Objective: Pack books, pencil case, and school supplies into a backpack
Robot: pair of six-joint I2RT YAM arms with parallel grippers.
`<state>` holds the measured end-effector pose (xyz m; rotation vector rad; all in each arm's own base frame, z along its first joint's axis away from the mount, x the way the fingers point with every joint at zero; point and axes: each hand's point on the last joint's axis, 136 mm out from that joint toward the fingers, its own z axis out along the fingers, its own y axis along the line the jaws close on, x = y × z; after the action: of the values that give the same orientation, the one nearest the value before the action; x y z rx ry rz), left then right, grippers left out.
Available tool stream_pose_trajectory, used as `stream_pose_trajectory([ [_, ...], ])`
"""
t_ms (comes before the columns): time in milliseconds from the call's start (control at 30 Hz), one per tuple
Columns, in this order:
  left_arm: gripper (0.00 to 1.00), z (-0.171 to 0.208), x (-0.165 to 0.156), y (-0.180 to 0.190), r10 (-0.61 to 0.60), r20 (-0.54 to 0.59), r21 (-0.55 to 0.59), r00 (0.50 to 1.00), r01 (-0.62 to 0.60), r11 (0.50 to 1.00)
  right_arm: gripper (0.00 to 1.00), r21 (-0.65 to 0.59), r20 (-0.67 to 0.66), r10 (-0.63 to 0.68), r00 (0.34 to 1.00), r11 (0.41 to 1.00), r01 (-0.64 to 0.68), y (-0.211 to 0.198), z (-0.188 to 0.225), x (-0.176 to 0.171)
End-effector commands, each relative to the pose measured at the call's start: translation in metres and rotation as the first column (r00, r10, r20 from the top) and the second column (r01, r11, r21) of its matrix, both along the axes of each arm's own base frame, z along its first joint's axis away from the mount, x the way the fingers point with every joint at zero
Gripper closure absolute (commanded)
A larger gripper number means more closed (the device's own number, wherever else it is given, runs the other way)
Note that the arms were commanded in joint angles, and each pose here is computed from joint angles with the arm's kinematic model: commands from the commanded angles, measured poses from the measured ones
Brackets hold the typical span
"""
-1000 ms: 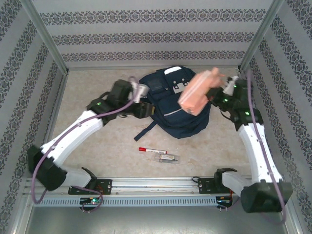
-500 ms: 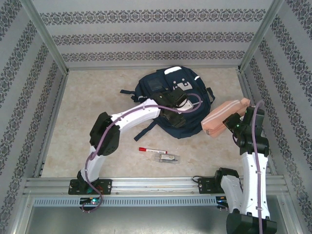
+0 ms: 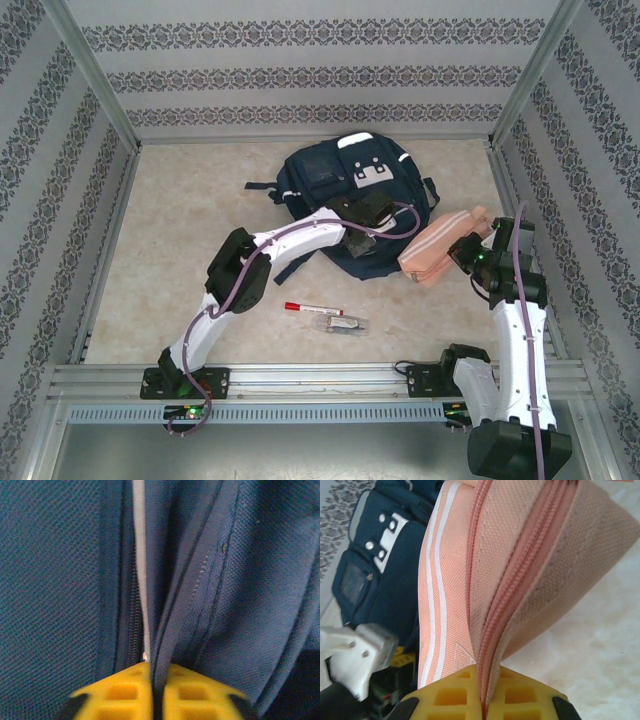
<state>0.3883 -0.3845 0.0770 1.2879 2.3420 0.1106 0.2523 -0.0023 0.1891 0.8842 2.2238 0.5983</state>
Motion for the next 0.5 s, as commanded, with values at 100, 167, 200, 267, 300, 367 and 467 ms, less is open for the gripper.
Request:
stream_pose_trajectory([
  [100,1.0,0.062,0.012,0.001,0.067,0.04,-0.127,0.997,-0.062,0.99,1.0,0.157,-0.026,0.072,0.997,0.985,-0.067,0.026,-0.011,-0.003],
  [167,1.0,0.093,0.014,0.0,0.086,0.066,-0.181,0.994,-0.073,0.981,1.0,0.172,-0.068,0.07,0.995,0.983,-0.058,0.027,-0.022,-0.011],
  [200,1.0,0.11,0.016,0.001,0.104,0.083,-0.203,0.991,-0.085,0.976,1.0,0.176,-0.078,0.07,0.994,0.983,-0.056,0.028,-0.028,-0.012],
  [267,1.0,0.139,0.018,0.004,0.132,0.098,-0.242,0.986,-0.105,0.964,1.0,0.215,-0.089,0.081,0.993,0.975,-0.061,0.033,-0.041,-0.011],
  [300,1.0,0.152,0.019,0.005,0.139,0.104,-0.262,0.985,-0.108,0.959,1.0,0.258,-0.089,0.108,0.99,0.963,-0.082,0.04,-0.044,-0.009],
  [367,1.0,0.168,0.021,0.005,0.146,0.113,-0.288,0.983,-0.108,0.952,1.0,0.362,-0.11,0.16,0.981,0.926,-0.111,0.055,-0.048,-0.005],
  [467,1.0,0.191,0.02,0.002,0.149,0.107,-0.339,0.983,-0.105,0.935,1.0,0.49,-0.113,0.233,0.966,0.859,-0.15,0.079,-0.049,0.007],
])
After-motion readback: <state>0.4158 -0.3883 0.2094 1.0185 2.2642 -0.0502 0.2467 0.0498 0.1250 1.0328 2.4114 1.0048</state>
